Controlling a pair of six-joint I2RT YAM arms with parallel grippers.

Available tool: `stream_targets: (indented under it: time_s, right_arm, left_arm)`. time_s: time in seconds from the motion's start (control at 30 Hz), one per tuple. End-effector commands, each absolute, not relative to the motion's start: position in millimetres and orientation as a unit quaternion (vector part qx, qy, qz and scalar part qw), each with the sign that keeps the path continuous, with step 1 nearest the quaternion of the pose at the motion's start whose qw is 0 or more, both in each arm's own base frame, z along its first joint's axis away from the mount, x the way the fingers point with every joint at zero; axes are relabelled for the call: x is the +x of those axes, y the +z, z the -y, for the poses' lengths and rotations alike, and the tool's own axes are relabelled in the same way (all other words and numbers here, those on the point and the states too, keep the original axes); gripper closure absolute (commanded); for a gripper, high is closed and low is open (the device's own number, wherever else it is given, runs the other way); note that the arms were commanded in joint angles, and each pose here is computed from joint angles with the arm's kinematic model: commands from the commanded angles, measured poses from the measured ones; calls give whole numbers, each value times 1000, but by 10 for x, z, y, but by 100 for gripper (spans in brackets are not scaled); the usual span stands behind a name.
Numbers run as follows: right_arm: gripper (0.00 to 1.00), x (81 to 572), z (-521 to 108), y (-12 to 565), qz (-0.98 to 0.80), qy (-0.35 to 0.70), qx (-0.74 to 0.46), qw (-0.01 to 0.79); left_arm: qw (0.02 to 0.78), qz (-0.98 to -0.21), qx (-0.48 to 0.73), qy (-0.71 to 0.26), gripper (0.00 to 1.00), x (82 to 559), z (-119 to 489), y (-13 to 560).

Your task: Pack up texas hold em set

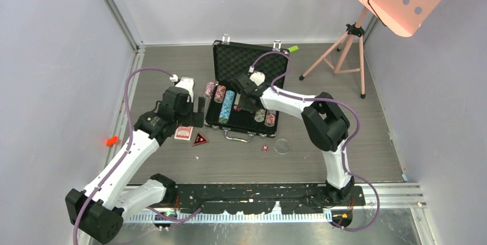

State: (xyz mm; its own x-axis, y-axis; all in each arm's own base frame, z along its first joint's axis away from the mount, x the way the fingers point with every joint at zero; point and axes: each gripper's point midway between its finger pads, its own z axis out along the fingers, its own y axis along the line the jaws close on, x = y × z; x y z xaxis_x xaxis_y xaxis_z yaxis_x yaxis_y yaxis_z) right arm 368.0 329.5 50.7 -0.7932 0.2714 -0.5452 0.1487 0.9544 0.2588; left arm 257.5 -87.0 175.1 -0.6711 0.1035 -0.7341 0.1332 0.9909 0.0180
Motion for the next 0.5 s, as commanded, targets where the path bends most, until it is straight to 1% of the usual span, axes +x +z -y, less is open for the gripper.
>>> stream_targets:
  time_s: [0.0, 0.1, 0.3, 0.37, 0.47]
  right_arm:
    - [81, 3721, -3353, 575, -933, 125, 130, 310]
    - [79, 3686, -3318, 484, -935, 124, 133, 303]
    - [72, 3675, -3290, 425, -939, 120, 131, 294]
    - [63, 3674, -3277, 455, -938, 122, 130, 296]
    - [60, 3660, -3296, 470, -939, 129, 128, 292]
  left_arm:
    - [428, -901, 64, -21, 7, 2631, 864, 1888]
    - [427, -902, 65, -22, 7, 2632, 870, 1889]
    - [425, -902, 66, -22, 7, 2635, 872, 1879]
    - [425, -902, 67, -23, 7, 2638, 878, 1877]
    - [425, -903, 67, -23, 7, 2637, 878, 1882]
